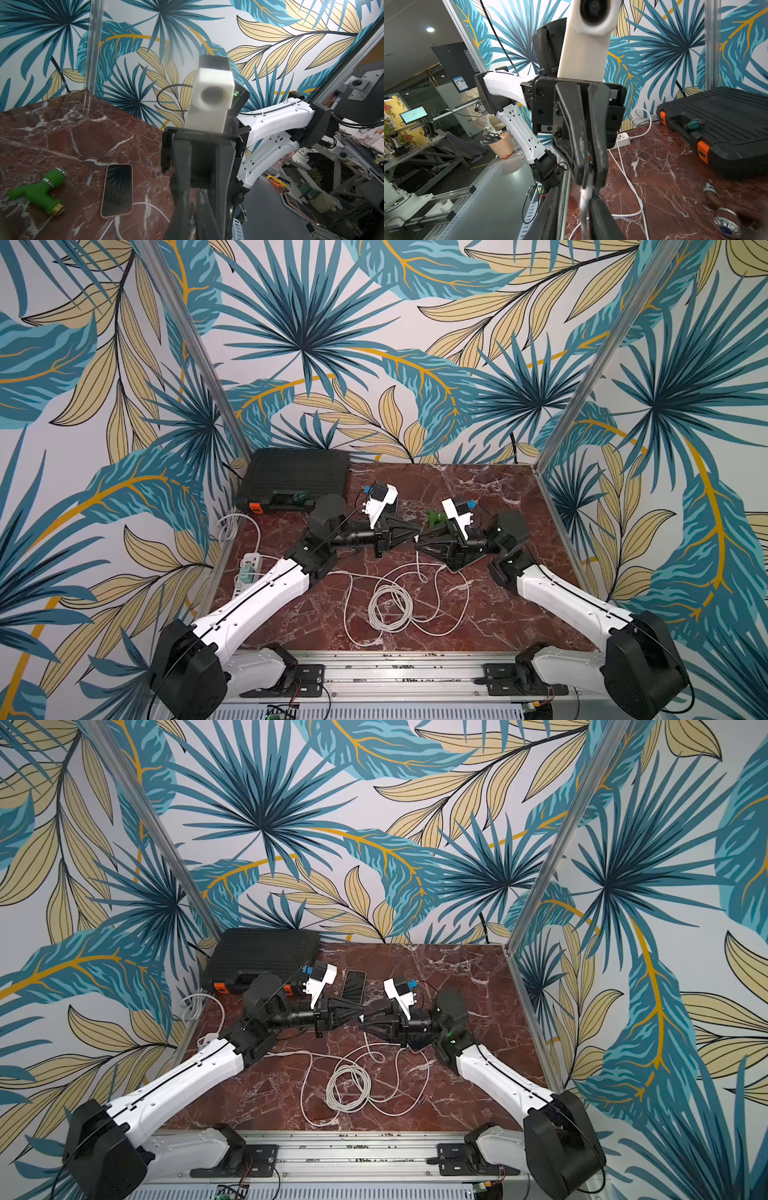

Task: Plug the charging cable into the phone
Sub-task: Pick up the charging cable from the center of the board, then pick up the phone at the center of the board.

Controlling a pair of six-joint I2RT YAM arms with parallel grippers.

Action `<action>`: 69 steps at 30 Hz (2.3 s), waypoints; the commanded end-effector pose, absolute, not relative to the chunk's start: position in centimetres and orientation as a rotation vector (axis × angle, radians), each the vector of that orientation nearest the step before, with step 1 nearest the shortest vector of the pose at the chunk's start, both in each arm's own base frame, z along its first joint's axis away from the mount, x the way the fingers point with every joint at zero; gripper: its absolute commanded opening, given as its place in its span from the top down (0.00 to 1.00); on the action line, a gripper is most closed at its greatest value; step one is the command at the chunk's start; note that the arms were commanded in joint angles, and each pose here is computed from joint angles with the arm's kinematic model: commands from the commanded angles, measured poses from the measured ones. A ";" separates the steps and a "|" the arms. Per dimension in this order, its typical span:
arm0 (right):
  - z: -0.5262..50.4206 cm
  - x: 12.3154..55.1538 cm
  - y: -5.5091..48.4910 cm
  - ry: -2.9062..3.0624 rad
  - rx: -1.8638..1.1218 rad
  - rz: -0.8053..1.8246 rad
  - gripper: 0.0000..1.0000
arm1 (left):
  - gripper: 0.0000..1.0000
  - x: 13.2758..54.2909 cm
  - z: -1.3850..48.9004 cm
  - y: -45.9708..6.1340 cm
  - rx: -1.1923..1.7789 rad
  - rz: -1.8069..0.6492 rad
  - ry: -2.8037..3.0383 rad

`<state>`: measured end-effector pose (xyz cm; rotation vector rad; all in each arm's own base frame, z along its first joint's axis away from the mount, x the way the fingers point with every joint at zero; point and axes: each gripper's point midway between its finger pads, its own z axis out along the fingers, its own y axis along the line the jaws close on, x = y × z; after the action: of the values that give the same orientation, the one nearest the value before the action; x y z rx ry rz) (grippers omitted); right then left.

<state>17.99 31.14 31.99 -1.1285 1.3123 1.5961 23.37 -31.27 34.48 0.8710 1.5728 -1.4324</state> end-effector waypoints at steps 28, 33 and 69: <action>34.7 17.6 31.1 1.205 -1.135 1.585 0.70 | 1.00 22.7 33.5 -30.7 0.865 -1.445 1.595; 34.8 17.8 31.3 1.205 -1.134 1.595 0.79 | 1.00 22.7 33.3 -30.8 0.860 -1.449 1.598; 25.3 23.8 30.2 1.644 -0.864 1.335 1.00 | 0.05 40.7 18.0 -22.2 0.189 -0.529 2.492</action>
<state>23.80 30.71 26.20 -0.8771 1.6193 1.3662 41.09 -22.61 21.70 0.1257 2.3232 -0.6408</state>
